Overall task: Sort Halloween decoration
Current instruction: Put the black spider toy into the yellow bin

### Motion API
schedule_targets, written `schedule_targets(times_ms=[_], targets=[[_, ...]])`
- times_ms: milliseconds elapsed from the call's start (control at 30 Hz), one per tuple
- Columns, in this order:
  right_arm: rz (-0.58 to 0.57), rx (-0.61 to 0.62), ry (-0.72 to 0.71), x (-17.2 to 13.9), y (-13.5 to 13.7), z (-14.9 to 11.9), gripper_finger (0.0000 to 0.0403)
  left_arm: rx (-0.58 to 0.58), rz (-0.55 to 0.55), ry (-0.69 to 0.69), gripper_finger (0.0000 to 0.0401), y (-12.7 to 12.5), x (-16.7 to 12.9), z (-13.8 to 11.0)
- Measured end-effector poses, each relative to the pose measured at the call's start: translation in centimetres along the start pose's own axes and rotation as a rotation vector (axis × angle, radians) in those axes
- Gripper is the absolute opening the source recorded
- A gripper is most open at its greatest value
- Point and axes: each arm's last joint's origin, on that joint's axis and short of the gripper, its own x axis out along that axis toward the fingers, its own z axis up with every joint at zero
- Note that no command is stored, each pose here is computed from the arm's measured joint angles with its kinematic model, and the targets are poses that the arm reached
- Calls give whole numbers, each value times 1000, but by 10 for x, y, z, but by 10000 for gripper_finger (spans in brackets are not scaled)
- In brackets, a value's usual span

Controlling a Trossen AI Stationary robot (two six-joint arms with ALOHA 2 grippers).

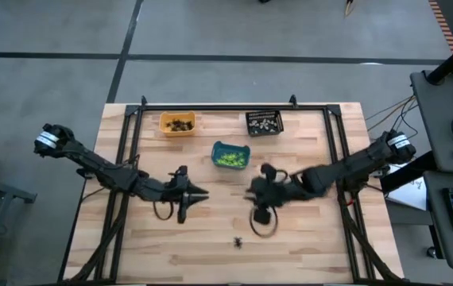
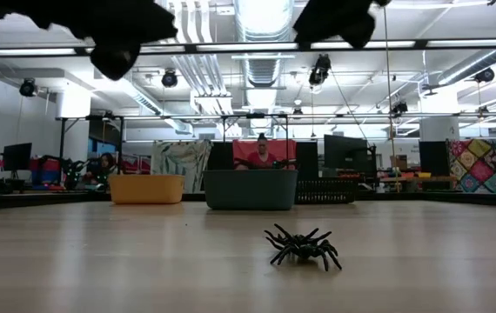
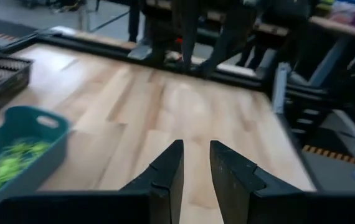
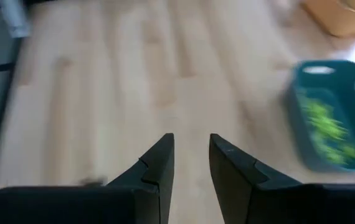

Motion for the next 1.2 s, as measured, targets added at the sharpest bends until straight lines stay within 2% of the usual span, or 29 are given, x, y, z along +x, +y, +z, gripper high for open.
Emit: schedule_targets(times_ms=[267, 500, 733, 900, 1200], targets=[[167, -105, -74, -5, 50, -31, 82, -8, -47, -78, 62, -34, 3, -18], [180, -171, -24, 8, 66, -50, 82, -13, -74, -85, 62, -45, 23, -45], [190, -218, 29, 29, 82, -73, 82, -73, -103, -101, 62, -54, 38, -66], [172, -240, 57, 55, 91, -91, 82, -73, -133, -109, 62, -74, 47, -60], [147, -284, 29, 101, 100, -119, 74, 16, -106, -36, 62, -98, 60, -40]])
